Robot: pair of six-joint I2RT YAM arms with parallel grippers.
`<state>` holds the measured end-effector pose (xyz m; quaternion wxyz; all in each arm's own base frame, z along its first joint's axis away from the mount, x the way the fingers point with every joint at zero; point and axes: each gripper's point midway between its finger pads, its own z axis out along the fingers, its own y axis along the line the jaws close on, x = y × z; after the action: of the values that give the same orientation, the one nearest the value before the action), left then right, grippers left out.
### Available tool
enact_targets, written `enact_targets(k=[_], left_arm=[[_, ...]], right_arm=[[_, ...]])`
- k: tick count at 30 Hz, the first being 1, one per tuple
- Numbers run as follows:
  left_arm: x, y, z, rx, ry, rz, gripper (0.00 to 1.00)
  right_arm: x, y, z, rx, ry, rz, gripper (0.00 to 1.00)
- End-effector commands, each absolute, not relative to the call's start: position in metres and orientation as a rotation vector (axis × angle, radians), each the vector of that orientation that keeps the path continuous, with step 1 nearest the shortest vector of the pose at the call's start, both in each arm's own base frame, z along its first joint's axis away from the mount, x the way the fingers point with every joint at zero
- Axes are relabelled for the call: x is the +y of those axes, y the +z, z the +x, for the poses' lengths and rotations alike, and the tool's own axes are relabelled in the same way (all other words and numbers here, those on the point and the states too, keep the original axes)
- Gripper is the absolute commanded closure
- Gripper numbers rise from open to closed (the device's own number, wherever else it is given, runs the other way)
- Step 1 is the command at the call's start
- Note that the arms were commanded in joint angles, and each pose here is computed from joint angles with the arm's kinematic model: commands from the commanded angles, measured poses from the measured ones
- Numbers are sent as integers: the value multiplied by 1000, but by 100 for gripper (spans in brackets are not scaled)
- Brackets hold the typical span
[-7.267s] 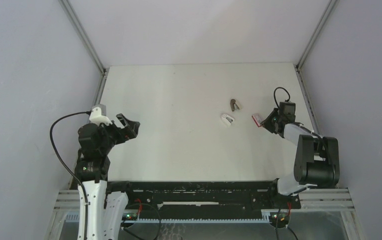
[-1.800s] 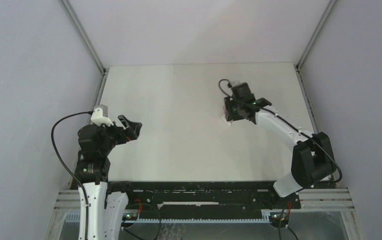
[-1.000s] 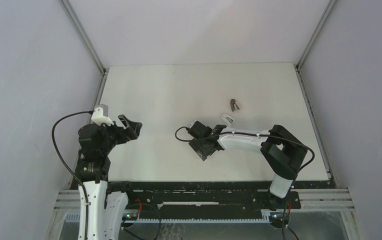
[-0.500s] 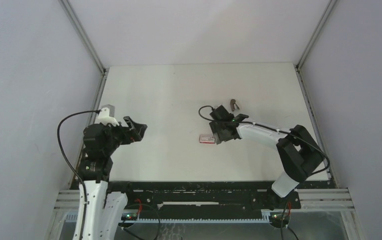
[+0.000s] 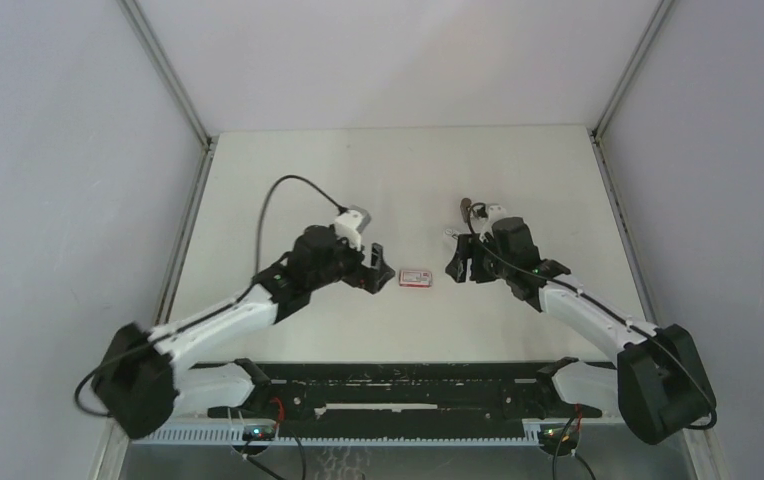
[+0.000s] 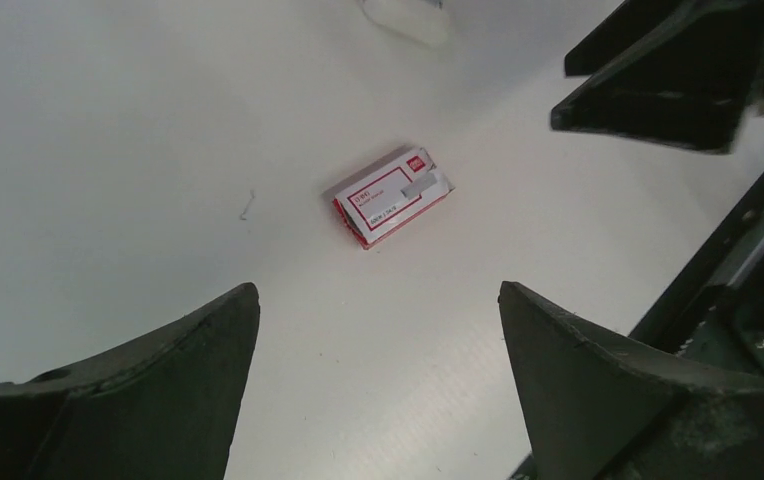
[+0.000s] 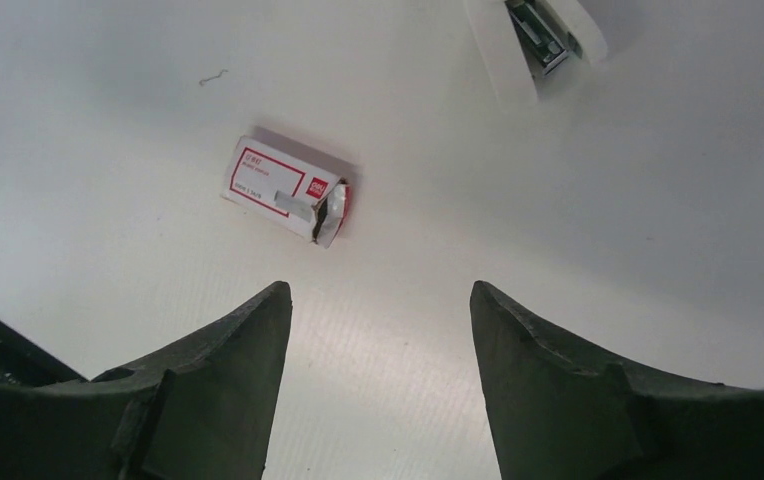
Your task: Load the staples into the stapler
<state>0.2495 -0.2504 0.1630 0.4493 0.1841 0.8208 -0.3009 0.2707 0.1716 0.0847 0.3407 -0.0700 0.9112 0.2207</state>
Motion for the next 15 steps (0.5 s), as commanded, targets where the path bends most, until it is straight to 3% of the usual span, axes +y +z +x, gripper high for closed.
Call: enact_targets(k=[1,15], left_arm=[[-306,175,271,1817,-819,733,7],[-373,95,299,1942,-965,905,8]], right_arm=[[183,111,281,2202,737,-134,34],[165,109,286,2176,762,-44,35]])
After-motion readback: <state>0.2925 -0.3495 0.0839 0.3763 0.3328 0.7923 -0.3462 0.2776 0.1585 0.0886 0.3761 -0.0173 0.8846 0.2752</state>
